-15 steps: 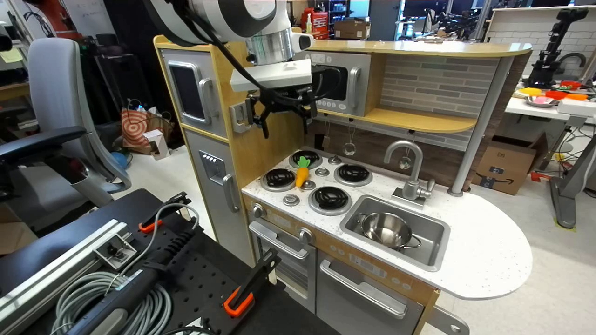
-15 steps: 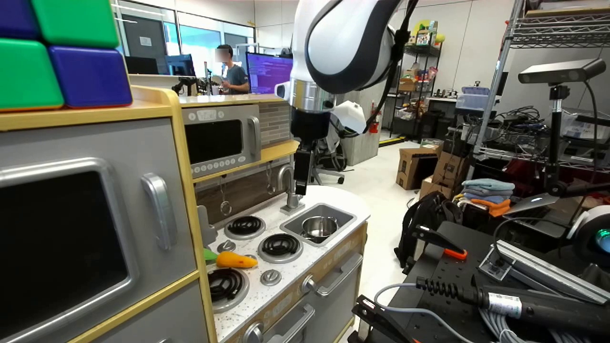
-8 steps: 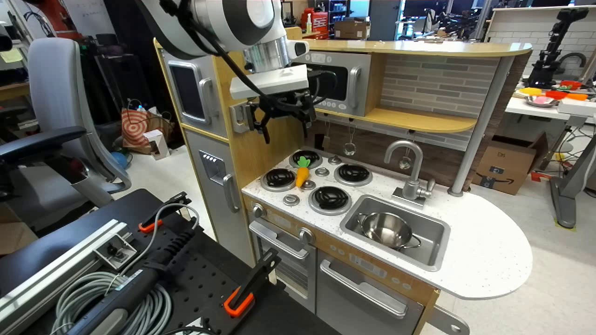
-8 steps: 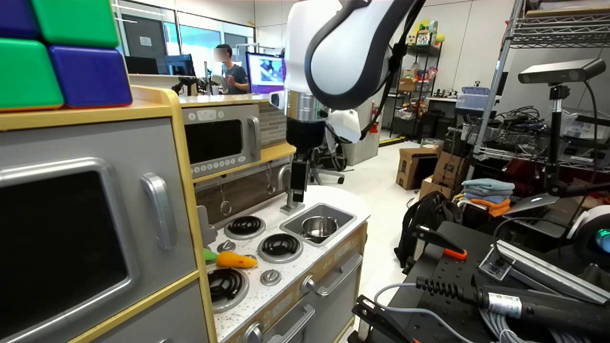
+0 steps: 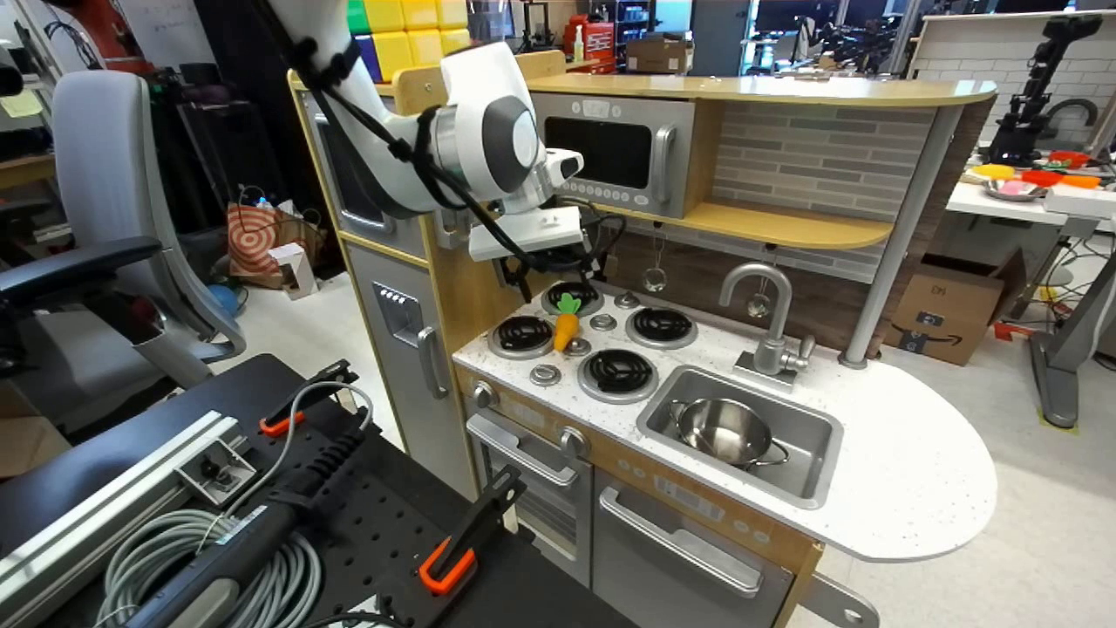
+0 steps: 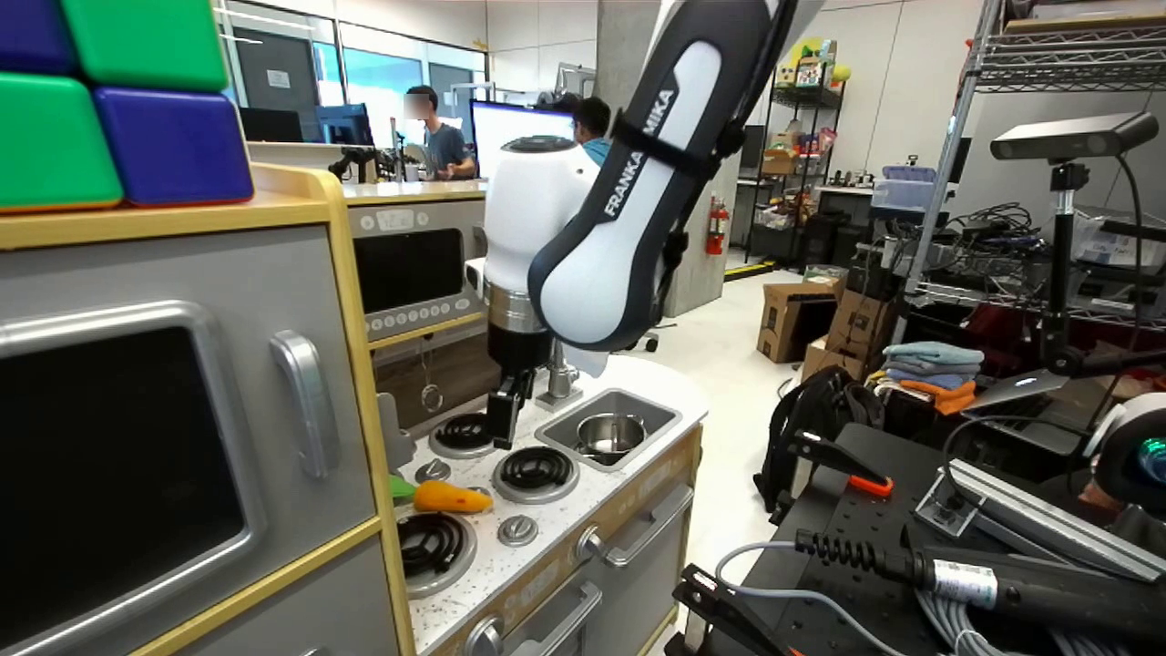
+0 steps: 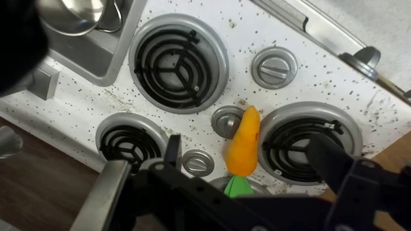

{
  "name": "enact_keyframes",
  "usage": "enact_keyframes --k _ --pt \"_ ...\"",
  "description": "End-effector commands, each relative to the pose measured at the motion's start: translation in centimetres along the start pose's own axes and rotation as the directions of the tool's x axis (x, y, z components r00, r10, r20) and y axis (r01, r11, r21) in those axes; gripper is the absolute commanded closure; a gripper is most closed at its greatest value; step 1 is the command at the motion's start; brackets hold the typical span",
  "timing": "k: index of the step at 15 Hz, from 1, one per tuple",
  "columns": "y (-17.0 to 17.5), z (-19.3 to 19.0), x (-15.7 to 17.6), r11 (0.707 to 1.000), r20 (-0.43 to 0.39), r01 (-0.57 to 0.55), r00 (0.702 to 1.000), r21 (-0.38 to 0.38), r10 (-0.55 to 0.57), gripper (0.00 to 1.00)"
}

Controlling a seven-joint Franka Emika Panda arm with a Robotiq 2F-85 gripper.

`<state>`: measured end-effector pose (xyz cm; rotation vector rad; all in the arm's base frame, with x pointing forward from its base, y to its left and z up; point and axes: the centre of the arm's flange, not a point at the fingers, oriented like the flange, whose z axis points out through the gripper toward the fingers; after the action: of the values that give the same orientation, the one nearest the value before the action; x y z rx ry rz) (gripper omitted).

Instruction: Remove the carrot from the stove and place it inside the pot in the sink

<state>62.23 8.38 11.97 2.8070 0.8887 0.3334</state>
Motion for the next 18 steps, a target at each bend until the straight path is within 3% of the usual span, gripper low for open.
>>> enact_keyframes --k 1,2,9,14,18 --pt "1.2 5.2 5.5 0.995 0.003 -0.093 0.996 0.021 0.093 0.0" --pt "1.4 7.1 7.4 0.989 0.009 -0.139 0.99 0.046 0.139 0.0" --pt "3.0 9.8 11.4 0.96 0.104 -0.26 0.963 0.108 0.249 0.0" --pt "3.2 12.8 11.6 0.96 0.166 -0.266 0.954 0.088 0.25 0.0" --pt "2.0 13.7 11.4 0.965 0.17 -0.242 0.96 0.096 0.224 0.0"
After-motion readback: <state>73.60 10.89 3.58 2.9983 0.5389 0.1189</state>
